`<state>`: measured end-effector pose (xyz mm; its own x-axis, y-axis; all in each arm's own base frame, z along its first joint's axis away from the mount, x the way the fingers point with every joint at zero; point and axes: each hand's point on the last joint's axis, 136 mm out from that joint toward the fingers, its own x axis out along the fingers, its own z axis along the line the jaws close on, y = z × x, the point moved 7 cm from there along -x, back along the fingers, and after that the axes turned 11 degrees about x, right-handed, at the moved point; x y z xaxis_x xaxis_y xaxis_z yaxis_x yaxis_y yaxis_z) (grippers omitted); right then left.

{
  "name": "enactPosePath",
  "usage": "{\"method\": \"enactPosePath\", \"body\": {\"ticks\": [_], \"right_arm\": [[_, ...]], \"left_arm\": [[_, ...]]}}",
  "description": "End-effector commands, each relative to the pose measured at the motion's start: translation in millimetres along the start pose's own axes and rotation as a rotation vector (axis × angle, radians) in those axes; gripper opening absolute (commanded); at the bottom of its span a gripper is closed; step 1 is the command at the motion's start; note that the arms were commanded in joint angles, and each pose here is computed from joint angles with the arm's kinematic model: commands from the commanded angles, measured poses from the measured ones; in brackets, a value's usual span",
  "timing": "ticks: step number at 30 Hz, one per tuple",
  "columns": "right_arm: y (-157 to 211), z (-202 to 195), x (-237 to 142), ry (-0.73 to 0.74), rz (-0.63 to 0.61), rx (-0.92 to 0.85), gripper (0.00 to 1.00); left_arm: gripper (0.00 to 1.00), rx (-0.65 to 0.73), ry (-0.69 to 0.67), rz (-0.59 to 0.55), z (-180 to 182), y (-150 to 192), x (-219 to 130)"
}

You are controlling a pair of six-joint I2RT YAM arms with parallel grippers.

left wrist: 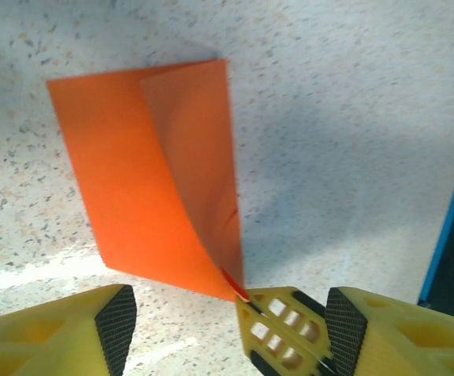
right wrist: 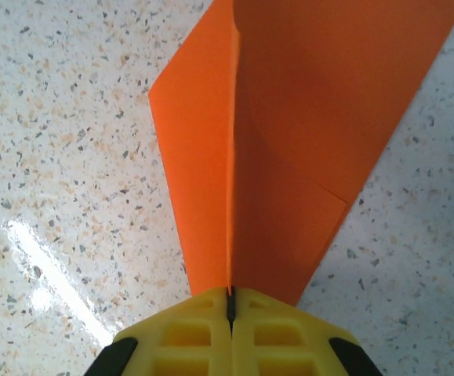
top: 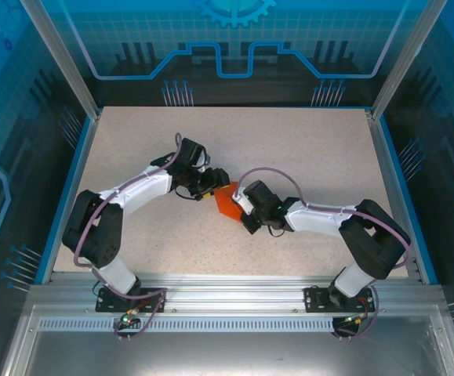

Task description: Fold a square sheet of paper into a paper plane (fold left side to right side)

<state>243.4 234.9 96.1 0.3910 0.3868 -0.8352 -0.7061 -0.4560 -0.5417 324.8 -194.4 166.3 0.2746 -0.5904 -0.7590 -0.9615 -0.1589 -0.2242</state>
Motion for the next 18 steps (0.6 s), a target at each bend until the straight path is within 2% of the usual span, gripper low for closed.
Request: {"method": "enactPosePath", "body": {"ticks": [1, 10, 14, 18], "right_arm": [[8.8, -1.0, 3.1, -0.017, 0.049, 0.016, 0.0], [3.9, -1.4, -8.6, -0.111, 0.035, 0.091, 0.0], [3.1, -4.1, -7.2, -0.142, 0.044, 0.117, 0.0], [2.5, -6.4, -3.8, -0.156, 0.056, 0.131, 0.0]], "left_arm": [[0.69, -0.023, 0.057, 0.019, 0.3, 4.2, 3.8], [0.54, -0.021, 0.042, -0.027, 15.3, 18.3, -2.0], [0.41, -0.048, 0.05, -0.003, 24.1, 33.1, 11.3], [0.37, -0.044, 0.047, 0.047, 21.8, 40.4, 33.1]]}}
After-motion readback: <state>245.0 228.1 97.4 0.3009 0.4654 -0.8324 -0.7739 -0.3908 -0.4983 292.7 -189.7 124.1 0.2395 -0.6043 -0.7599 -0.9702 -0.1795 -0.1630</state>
